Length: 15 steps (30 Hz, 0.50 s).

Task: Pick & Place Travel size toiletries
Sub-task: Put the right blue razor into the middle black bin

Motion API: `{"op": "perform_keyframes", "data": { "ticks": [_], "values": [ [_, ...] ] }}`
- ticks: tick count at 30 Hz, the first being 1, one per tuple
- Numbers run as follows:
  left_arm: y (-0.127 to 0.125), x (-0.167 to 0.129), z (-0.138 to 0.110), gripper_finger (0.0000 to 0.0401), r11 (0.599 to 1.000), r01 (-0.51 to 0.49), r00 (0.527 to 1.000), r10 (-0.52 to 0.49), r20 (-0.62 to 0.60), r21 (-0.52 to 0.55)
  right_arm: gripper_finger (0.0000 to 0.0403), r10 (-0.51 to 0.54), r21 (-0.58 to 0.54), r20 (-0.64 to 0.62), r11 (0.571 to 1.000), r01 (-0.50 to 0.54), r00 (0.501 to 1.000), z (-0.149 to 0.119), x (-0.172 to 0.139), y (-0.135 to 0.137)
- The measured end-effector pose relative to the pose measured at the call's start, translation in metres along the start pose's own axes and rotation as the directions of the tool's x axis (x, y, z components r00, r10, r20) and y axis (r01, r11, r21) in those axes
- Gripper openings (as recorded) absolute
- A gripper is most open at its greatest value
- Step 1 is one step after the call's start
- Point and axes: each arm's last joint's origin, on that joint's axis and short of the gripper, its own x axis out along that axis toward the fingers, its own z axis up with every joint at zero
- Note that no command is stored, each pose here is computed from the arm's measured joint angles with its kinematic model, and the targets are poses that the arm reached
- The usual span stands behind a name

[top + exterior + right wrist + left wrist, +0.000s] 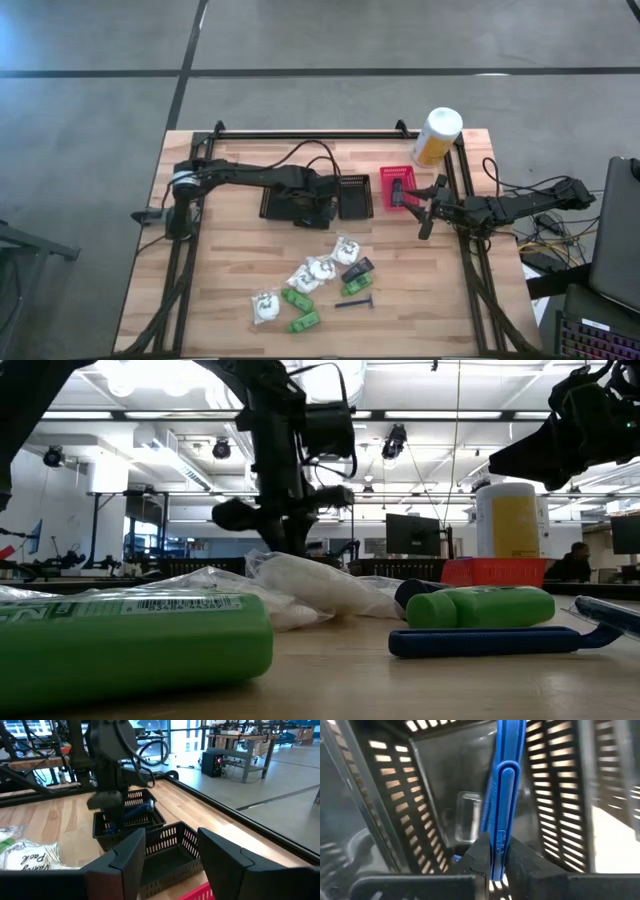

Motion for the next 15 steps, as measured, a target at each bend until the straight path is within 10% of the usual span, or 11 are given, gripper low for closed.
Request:
{"op": "perform_keyframes", "data": {
  "ticks": [15],
  "values": [
    [0.0022,0.0052,-0.0016,0.0039,1.0,-0.022,1.0,0.022,-0.019,-0.002,0.0203,0.0,0.001,0.0,1.0,0.0,1.0,0.0,0.0,0.0]
  ]
}}
